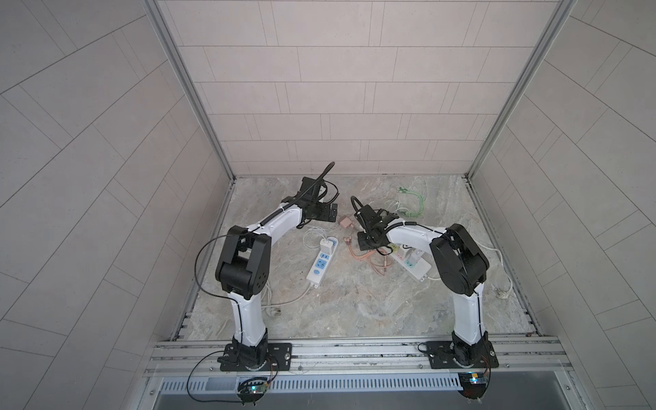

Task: Insert the plug
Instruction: 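Lower the left gripper onto the pink charger and close on it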

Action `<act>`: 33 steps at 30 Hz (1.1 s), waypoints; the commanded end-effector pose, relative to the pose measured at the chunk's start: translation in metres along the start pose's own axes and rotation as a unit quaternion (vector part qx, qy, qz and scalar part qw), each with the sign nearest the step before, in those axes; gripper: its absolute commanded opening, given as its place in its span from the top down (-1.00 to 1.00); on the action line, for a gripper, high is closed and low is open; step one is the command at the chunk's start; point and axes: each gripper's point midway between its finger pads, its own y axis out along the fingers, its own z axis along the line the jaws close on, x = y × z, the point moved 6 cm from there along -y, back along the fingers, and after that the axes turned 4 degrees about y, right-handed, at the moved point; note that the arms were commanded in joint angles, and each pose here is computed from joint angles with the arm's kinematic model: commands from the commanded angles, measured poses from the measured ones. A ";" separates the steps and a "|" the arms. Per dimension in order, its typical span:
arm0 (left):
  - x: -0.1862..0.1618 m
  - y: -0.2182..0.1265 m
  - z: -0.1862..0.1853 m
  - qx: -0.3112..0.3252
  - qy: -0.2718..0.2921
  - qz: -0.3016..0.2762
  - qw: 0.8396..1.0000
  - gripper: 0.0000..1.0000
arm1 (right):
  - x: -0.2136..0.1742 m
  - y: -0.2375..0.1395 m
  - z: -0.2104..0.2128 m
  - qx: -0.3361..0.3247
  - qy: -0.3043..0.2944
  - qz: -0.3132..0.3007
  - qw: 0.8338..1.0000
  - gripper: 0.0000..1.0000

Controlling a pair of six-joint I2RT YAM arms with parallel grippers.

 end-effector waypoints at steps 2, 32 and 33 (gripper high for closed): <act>-0.001 0.003 -0.025 -0.023 0.072 0.018 0.997 -0.99 | -0.025 -0.009 -0.014 -0.001 0.011 0.025 1.000 0.96; -0.077 0.002 -0.140 -0.103 0.489 -0.012 0.866 -0.99 | -0.119 -0.070 -0.081 0.069 0.012 0.092 0.993 0.47; -0.077 0.001 -0.142 -0.105 0.496 -0.015 0.862 -0.99 | -0.118 -0.074 -0.081 0.077 0.014 0.088 0.993 0.43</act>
